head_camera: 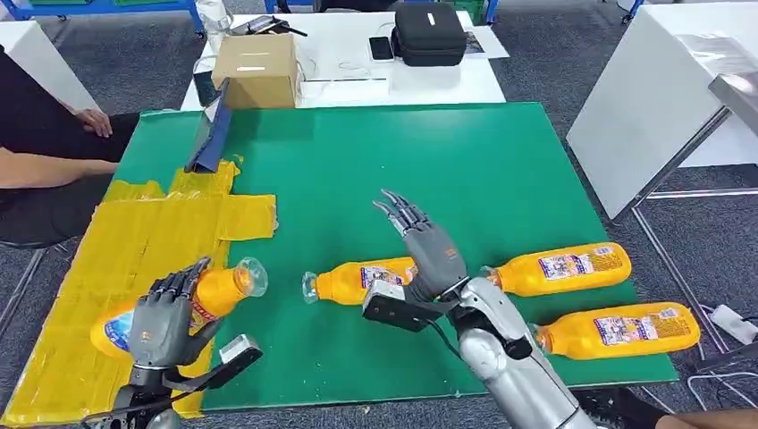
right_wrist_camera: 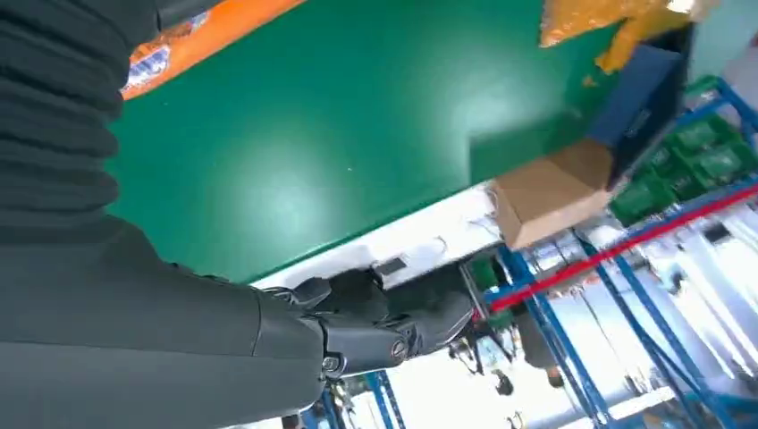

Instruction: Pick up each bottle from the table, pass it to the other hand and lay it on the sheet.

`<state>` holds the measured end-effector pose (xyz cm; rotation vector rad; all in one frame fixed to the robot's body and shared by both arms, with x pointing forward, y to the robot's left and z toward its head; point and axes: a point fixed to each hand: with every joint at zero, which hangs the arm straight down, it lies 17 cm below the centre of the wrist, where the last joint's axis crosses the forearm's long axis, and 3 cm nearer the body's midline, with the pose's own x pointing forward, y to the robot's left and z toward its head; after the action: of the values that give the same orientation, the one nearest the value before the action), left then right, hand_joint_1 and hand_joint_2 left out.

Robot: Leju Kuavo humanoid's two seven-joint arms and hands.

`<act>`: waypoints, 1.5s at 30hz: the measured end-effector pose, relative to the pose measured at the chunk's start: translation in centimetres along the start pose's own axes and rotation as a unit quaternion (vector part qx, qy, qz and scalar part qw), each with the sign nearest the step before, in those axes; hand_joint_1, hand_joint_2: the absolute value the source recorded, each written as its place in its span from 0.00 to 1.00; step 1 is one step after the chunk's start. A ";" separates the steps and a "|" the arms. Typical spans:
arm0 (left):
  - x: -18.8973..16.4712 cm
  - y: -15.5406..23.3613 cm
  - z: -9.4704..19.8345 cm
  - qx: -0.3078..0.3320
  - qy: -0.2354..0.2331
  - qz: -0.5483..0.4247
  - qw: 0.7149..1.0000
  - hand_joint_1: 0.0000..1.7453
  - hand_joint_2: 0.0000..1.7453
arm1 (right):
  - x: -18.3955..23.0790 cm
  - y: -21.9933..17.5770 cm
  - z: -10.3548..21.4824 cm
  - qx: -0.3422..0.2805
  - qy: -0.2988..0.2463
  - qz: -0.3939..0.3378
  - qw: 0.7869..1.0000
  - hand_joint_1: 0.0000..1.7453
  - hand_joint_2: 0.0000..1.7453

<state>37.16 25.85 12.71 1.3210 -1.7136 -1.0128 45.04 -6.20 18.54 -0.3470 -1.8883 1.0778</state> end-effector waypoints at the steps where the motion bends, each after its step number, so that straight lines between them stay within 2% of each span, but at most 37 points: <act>1: -0.3 -0.8 0.1 -0.016 0.000 -0.007 1.000 1.00 1.00 | -0.5 0.1 -0.3 0.009 0.006 0.002 1.000 0.00 1.00; 4: -1.8 -3.9 0.7 -0.072 0.002 -0.024 0.997 1.00 1.00 | -2.4 0.5 -1.5 0.043 0.026 0.005 0.999 0.00 1.00; 8: -3.4 -6.0 1.2 -0.108 0.003 -0.037 0.994 1.00 1.00 | -4.0 0.7 -2.3 0.064 0.042 0.010 0.997 0.00 1.00; 9: -3.7 -6.5 1.3 -0.118 0.001 -0.040 0.992 0.10 1.00 | -4.3 1.0 -2.4 0.073 0.046 0.008 0.996 0.00 1.00; 10: -3.9 -7.1 1.2 -0.129 -0.003 -0.042 0.991 0.00 1.00 | -4.6 1.2 -2.6 0.082 0.048 0.007 0.995 0.00 1.00; 14: -4.6 -9.9 1.8 -0.189 -0.033 -0.023 0.981 0.00 1.00 | -6.6 3.1 -2.9 0.146 0.070 0.011 0.987 0.00 1.00; 17: -4.7 -10.6 1.8 -0.202 -0.066 -0.006 0.977 0.00 1.00 | -8.0 3.7 -3.2 0.178 0.084 0.019 0.980 0.00 1.00; 20: -5.1 -11.0 2.0 -0.212 -0.077 -0.009 0.974 0.00 1.00 | -8.9 3.9 -3.4 0.190 0.093 0.028 0.977 0.00 1.00; 21: -5.3 -11.1 2.0 -0.214 -0.079 -0.011 0.974 0.00 0.00 | -9.2 4.0 -3.3 0.194 0.096 0.031 0.976 0.00 1.00; 26: -5.6 -11.2 1.8 -0.218 -0.082 -0.007 0.972 0.00 0.00 | -10.0 4.7 -3.0 0.216 0.108 0.028 0.970 0.00 1.00; 30: -3.9 -11.2 1.9 -0.220 -0.089 0.077 0.968 0.00 0.00 | -11.1 6.4 -1.9 0.266 0.125 0.024 0.956 0.00 1.00; 34: -1.8 -10.2 1.0 -0.204 -0.092 0.178 0.958 0.00 0.00 | -12.5 8.2 0.3 0.337 0.143 0.032 0.930 0.00 1.00; 37: 0.6 -9.0 0.2 -0.189 -0.105 0.278 0.936 0.00 0.00 | -13.7 9.9 3.3 0.409 0.156 0.034 0.898 0.00 1.00; 40: 2.0 -7.8 -0.8 -0.170 -0.114 0.325 0.923 0.00 0.00 | -14.6 10.5 5.3 0.448 0.165 0.036 0.878 0.00 1.00; 41: 2.3 -7.5 -1.2 -0.163 -0.116 0.336 0.920 0.00 0.00 | -14.8 10.6 5.9 0.459 0.167 0.035 0.872 1.00 1.00; 45: 3.4 -6.2 -2.4 -0.140 -0.121 0.379 0.907 0.00 0.00 | -16.2 10.1 8.5 0.503 0.189 0.032 0.843 1.00 1.00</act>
<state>41.09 21.19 8.42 0.2797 -1.9303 -0.9148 45.17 -14.81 -0.51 0.0060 -0.7827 1.7277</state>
